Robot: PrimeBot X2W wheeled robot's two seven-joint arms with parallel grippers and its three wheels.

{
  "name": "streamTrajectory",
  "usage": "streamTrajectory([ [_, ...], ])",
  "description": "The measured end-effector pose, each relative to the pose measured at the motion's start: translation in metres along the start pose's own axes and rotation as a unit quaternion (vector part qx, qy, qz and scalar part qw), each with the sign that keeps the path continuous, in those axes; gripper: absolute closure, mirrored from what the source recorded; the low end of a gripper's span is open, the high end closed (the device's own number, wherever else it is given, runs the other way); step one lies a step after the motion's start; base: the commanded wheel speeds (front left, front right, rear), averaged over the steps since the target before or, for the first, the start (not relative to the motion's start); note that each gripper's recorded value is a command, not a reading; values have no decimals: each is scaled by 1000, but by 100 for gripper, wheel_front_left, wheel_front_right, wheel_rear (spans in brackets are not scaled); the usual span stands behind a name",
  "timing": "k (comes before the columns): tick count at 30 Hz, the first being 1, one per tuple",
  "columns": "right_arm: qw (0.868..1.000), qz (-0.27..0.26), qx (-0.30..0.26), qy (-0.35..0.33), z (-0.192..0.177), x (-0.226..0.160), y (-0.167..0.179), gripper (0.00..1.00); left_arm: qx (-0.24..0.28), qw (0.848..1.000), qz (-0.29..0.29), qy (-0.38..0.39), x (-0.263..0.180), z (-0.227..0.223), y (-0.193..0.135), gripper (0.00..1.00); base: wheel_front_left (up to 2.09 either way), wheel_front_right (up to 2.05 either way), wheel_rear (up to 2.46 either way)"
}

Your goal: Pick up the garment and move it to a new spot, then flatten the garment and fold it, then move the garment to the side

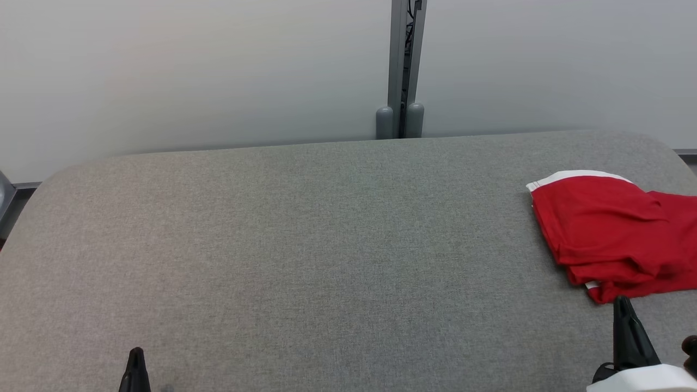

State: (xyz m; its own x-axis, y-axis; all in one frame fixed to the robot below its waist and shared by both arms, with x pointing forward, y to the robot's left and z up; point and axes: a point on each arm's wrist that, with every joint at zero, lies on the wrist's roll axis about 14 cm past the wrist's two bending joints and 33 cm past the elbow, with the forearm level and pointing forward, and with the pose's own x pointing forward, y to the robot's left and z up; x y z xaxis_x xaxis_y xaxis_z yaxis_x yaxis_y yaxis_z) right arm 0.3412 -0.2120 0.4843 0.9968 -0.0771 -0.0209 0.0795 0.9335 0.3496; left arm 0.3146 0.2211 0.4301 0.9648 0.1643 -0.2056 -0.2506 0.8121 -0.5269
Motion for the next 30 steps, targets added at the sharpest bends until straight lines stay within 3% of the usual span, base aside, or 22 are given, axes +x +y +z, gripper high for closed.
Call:
streamTrajectory([
  [14,994,-11,110,7,0,7,-1,100,-91,996,-8,4,11,6,-9,100,0,0,0],
  [30,974,-14,226,12,1,16,1,100,-187,982,-25,8,22,14,-22,100,0,0,0],
])
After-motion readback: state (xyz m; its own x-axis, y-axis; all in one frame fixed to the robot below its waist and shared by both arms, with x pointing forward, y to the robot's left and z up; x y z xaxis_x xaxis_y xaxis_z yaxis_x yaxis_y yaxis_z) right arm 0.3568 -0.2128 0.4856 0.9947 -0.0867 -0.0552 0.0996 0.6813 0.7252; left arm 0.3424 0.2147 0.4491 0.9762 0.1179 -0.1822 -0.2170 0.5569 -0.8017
